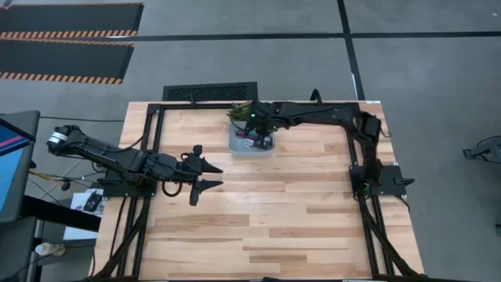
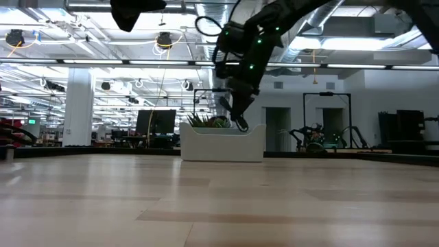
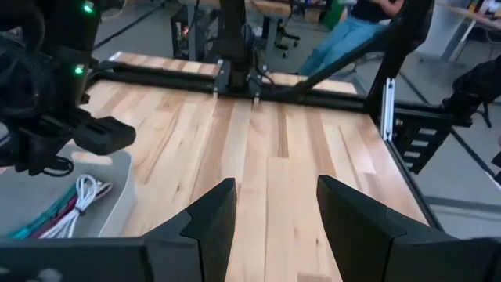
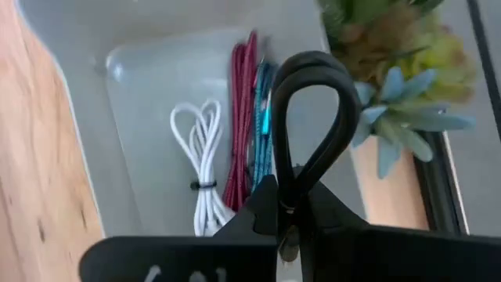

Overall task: Pick and place USB-C Cables
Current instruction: Put the black charger cable into the gray bin

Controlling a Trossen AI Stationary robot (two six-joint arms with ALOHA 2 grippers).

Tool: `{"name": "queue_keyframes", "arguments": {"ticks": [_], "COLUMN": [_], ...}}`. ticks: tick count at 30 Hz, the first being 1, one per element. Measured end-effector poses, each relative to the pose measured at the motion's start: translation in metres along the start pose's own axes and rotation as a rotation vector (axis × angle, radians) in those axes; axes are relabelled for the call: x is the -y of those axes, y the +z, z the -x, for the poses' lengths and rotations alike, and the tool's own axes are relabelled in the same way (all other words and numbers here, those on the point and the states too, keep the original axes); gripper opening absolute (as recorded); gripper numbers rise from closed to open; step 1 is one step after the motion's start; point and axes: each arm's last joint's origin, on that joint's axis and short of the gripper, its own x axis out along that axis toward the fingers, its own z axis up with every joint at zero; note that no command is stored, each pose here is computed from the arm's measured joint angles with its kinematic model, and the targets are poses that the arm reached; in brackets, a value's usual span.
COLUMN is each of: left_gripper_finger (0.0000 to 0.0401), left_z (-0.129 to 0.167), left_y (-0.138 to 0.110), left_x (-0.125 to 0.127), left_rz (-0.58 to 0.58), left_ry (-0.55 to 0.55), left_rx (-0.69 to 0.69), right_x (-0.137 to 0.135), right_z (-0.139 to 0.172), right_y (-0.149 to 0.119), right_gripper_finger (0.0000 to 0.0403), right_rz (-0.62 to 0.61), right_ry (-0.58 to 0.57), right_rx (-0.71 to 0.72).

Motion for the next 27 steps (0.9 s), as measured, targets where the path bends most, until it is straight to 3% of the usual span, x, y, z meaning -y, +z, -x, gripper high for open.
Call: {"name": "queue_keyframes", "arguments": {"ticks": [12, 24, 27], "left_gripper_finger": [0.0168, 0.0168, 0.0168], "left_z": [0.002, 0.002, 0.002], "left_y": [-0.005, -0.005, -0.006], "left_x": [0.005, 0.005, 0.005], "left_rz": [0.006, 0.004, 0.004], "left_ry": [-0.016, -0.012, -0.008], "left_rx": [-0.045, -0.043, -0.045], "right_x": [-0.011, -0.016, -0.016], "right_z": [-0.04, -0.066, -0.068], "right_y": [0.004, -0.004, -0.004], "right_gripper_finger": [0.0018, 0.0018, 0.0035], "right_rz": [0.128, 0.143, 0.144], "right_ry": [0.036, 0.035, 0.019], "right_rx": [-0.157, -0.222, -0.217]}}
